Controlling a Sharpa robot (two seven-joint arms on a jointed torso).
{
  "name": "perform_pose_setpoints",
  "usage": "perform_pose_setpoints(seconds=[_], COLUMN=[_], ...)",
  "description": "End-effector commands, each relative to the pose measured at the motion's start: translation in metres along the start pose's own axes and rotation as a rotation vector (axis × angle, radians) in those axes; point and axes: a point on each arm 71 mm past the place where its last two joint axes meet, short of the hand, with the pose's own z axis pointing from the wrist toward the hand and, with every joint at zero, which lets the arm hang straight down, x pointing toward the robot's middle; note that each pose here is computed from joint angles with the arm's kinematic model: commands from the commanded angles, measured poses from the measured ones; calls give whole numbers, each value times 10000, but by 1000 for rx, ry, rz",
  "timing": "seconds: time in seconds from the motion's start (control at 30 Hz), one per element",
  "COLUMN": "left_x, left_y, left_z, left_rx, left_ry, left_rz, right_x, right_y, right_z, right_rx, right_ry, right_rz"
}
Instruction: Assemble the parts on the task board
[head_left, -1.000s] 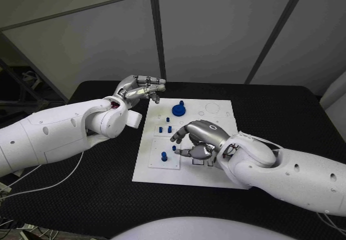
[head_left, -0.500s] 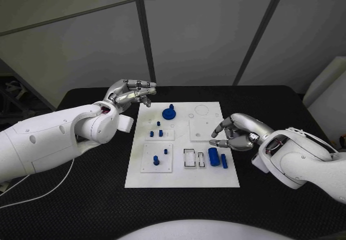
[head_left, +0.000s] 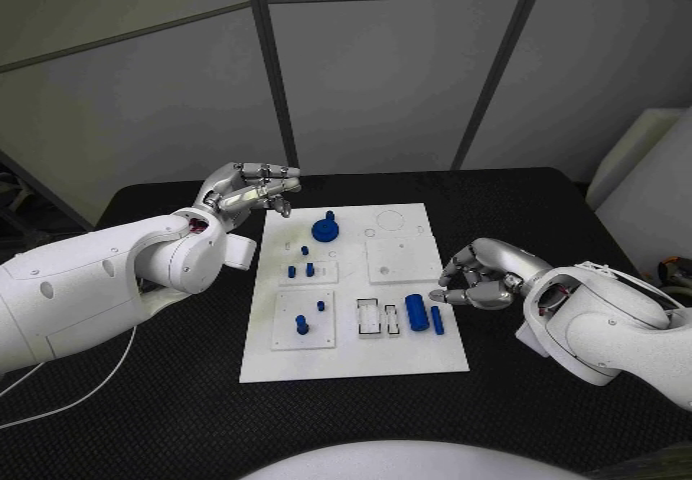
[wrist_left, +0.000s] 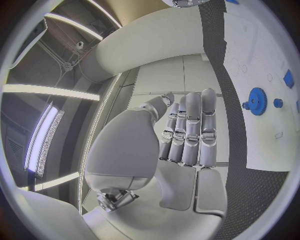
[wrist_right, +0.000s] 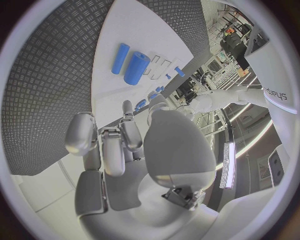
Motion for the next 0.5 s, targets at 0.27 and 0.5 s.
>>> perform_pose_setpoints(seconds=[0.27,0.5], left_x=[11,7], left_y=[-9,-9], left_z=[2,0], left_rx=[5,5], left_ry=[13,13], left_rz=[-6,-5], right_x=[187,261], right_y=[45,91], right_z=[75,119], right_rx=[50,44], right_ry=[60,58], right_rz=[-78,-90])
